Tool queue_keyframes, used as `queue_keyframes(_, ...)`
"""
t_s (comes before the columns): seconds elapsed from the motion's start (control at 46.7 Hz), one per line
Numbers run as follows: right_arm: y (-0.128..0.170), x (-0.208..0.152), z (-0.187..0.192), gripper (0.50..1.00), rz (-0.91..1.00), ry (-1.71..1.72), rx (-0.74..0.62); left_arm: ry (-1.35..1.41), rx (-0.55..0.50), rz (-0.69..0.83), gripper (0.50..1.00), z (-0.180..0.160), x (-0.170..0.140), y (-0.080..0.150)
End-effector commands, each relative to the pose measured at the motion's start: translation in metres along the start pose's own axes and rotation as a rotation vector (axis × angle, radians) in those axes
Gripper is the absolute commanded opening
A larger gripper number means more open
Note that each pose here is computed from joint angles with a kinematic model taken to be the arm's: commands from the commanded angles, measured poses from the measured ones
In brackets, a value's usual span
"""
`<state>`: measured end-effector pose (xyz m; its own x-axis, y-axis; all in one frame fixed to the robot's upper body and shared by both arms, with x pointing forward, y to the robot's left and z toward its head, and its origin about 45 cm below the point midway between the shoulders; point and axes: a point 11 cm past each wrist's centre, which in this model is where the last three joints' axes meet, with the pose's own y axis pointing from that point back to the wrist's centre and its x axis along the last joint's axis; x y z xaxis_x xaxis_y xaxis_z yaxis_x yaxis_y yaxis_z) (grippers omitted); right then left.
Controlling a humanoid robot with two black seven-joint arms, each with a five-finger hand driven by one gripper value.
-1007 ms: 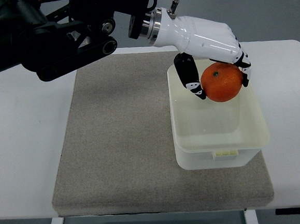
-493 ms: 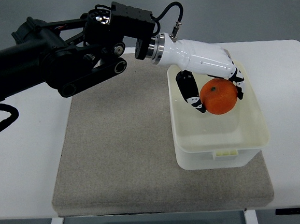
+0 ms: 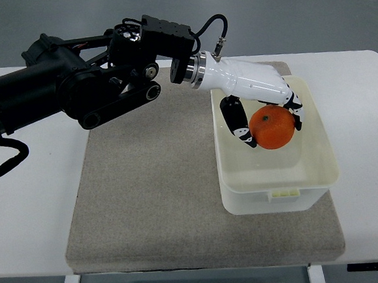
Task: Put orange in box with left hand
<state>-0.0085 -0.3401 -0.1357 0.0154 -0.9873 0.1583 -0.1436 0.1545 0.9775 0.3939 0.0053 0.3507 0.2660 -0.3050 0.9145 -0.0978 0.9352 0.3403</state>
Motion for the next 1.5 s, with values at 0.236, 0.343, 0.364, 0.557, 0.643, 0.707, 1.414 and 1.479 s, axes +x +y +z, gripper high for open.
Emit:
queue_keyframes(0.236, 0.0, 0.0, 0.0, 0.926, -0.001, 0.0, 0.0, 0.03, -0.004, 0.007, 0.988, -0.001, -0.009, -0.001)
queue_keyframes(0.343, 0.0, 0.0, 0.0, 0.926, 0.001, 0.0, 0.0, 0.031, -0.002, 0.004, 0.988, -0.002, -0.009, 0.0)
queue_keyframes(0.364, 0.0, 0.0, 0.0, 0.926, -0.001, 0.0, 0.0, 0.032, -0.006, 0.004, 0.99, -0.001, -0.009, -0.001)
queue_keyframes(0.557, 0.0, 0.0, 0.0, 0.926, -0.001, 0.0, 0.0, 0.033, -0.006, 0.004, 0.99, -0.001, -0.01, -0.001)
queue_keyframes(0.643, 0.0, 0.0, 0.0, 0.926, 0.001, 0.0, 0.0, 0.033, -0.007, 0.013, 0.99, -0.001, -0.007, 0.0)
queue_keyframes(0.707, 0.0, 0.0, 0.0, 0.926, -0.001, 0.0, 0.0, 0.031, -0.006, 0.019, 0.99, -0.001, -0.004, 0.0)
queue_keyframes(1.414, 0.0, 0.0, 0.0, 0.926, -0.001, 0.0, 0.0, 0.201, 0.665, 0.332, 0.988, -0.165, 0.012, 0.173)
queue_keyframes(1.479, 0.0, 0.0, 0.0, 0.926, -0.001, 0.0, 0.0, 0.229, 0.721, 0.367, 0.984, -0.174, 0.007, 0.192)
